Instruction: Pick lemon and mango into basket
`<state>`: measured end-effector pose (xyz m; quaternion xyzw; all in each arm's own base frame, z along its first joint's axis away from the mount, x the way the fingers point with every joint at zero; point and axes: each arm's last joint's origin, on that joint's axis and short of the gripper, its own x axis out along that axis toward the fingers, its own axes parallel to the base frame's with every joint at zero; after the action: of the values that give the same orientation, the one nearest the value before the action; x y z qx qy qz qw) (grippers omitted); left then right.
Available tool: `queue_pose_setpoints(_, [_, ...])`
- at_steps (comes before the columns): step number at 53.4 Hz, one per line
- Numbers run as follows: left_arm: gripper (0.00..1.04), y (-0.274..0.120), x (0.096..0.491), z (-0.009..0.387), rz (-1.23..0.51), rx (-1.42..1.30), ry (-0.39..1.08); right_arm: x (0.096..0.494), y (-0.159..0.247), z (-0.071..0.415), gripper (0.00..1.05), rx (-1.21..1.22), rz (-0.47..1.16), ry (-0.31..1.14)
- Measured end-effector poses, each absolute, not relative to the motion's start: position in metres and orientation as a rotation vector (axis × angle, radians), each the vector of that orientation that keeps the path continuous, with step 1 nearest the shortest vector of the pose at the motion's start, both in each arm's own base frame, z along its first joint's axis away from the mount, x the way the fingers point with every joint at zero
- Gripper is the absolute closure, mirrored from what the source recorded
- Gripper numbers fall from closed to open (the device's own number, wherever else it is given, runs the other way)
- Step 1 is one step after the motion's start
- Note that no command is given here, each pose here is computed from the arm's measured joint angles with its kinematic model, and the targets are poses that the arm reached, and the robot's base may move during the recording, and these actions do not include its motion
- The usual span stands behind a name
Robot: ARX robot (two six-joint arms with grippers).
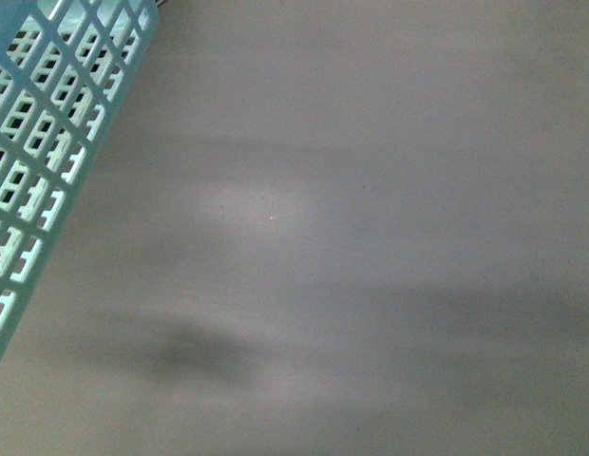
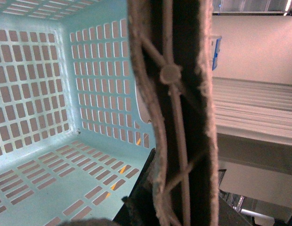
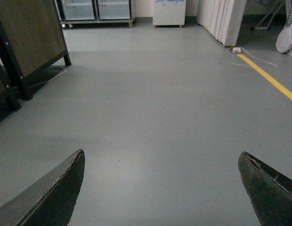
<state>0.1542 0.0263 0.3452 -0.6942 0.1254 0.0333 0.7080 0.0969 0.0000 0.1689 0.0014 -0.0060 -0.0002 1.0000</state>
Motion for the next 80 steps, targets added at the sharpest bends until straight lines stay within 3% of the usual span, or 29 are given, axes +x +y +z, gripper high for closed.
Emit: queue_pose_setpoints(80, [0.99, 0.0262, 0.1541, 0.3451, 0.073, -1.539, 0.281, 0.0969, 0.0000, 0.1689, 0.09, 0.003, -0.001, -0.012])
